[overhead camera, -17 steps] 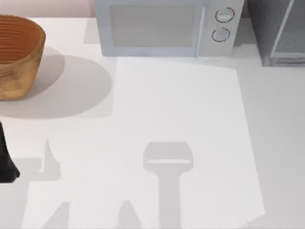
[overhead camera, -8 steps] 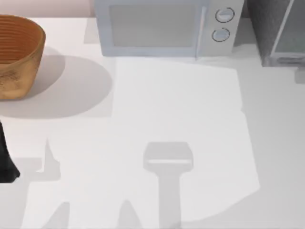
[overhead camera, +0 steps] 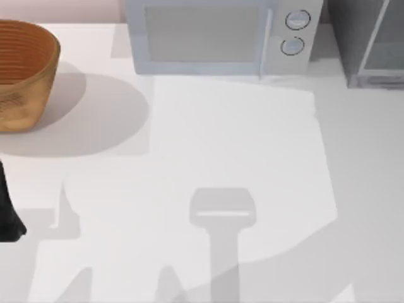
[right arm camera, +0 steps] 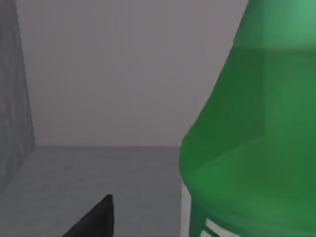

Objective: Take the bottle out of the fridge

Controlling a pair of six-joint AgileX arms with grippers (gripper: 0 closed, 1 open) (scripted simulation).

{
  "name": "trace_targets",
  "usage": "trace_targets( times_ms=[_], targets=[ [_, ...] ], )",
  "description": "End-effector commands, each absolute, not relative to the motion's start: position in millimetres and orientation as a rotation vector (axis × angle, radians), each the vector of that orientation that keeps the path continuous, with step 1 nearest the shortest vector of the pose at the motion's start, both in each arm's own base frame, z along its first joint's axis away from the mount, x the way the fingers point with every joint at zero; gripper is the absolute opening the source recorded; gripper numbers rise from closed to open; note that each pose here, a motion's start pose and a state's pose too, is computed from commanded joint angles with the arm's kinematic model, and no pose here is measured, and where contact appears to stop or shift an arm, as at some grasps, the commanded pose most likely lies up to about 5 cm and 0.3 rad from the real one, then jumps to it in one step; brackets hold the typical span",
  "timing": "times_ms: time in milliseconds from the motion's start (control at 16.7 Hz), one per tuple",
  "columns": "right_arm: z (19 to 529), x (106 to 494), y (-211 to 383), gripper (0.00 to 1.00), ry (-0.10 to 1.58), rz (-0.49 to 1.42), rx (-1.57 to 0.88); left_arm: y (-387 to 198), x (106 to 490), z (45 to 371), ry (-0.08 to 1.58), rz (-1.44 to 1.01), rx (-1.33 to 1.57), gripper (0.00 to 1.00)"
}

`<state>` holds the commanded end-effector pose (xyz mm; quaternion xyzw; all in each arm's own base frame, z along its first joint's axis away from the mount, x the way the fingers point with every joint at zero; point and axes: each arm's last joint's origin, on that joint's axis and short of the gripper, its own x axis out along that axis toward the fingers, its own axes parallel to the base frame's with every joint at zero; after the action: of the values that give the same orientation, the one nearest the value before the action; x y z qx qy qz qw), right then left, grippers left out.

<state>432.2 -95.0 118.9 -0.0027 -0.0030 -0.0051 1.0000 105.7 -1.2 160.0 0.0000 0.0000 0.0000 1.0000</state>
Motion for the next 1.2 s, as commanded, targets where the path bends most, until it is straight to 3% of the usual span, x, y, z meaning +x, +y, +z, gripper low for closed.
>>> trace_targets(
  times_ms=[360, 1140, 1200],
  targets=[
    [118.3, 440.5, -93.8, 1.00, 0.001, -0.010, -0.004, -1.2, 105.7, 160.0, 0.000, 0.000, 0.000, 1.00],
    [118.3, 440.5, -93.8, 0.02, 0.001, -0.010, -0.004, -1.2, 105.7, 160.0, 0.000, 0.000, 0.000, 1.00],
    [118.3, 440.5, -93.8, 0.00, 0.001, -0.010, -0.004, -1.2, 105.7, 160.0, 0.000, 0.000, 0.000, 1.00]
  ],
)
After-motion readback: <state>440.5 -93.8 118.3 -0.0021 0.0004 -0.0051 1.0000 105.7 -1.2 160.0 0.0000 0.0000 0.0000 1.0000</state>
